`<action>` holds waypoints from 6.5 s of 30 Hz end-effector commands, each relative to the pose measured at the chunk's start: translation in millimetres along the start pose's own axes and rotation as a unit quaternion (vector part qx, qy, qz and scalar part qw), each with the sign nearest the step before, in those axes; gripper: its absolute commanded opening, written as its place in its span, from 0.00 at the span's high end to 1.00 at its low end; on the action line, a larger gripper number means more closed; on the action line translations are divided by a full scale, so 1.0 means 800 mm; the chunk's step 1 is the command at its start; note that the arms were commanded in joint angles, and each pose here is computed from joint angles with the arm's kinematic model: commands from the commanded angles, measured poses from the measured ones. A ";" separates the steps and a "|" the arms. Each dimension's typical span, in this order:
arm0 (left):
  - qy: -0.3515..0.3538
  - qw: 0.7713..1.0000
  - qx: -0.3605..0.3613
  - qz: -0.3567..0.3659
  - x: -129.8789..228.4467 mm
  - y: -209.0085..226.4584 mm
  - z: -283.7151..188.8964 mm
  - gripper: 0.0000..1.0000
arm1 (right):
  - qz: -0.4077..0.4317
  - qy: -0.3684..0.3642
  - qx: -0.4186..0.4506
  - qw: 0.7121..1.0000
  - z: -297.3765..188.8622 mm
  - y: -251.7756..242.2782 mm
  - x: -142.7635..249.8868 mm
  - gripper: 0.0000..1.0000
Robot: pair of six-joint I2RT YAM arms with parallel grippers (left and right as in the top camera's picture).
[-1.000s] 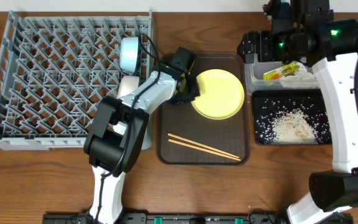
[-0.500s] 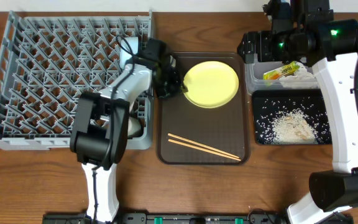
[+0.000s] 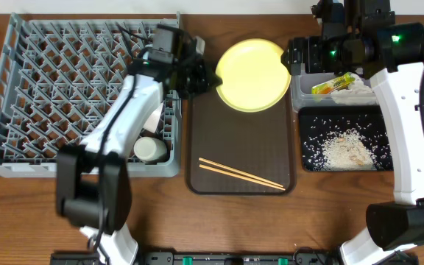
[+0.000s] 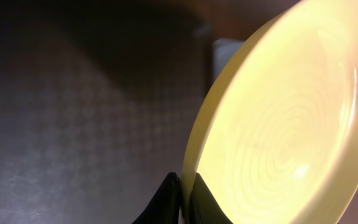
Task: Sort waste into correct bins and load items into the dishwasher
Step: 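Lift the yellow plate and carry it left into the dish rack, then stand the yellow plate upright in the rack and open the left gripper, then move the left gripper to the chopsticks on the tray and grasp one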
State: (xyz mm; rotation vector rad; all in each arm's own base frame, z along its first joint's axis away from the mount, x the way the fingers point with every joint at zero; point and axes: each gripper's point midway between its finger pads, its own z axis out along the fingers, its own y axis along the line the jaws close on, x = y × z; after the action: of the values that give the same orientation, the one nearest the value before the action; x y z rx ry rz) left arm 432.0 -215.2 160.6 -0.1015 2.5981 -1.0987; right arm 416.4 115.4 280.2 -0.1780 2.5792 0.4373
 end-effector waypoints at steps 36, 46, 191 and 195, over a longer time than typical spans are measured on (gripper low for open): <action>-0.384 0.768 -0.501 0.106 -0.165 0.157 -0.376 0.93 | -0.002 0.003 -0.001 1.000 0.003 0.004 0.001 0.01; -0.356 0.744 -0.558 0.095 -0.181 0.212 -0.351 0.93 | -0.003 0.003 -0.001 1.000 0.003 0.004 0.001 0.01; 0.003 0.834 -0.411 -0.368 0.260 0.112 0.088 0.50 | -0.003 0.003 -0.001 1.000 0.003 0.004 0.001 0.01; 0.004 0.833 -0.409 -0.371 0.259 0.114 0.090 0.50 | -0.003 0.003 -0.001 1.000 0.003 0.004 0.001 0.01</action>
State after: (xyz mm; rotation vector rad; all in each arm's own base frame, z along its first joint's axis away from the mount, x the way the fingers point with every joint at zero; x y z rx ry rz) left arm 266.0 -242.3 1.6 -1.3481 2.8847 -0.0473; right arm 416.4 115.4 280.2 -0.1780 2.5792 0.4373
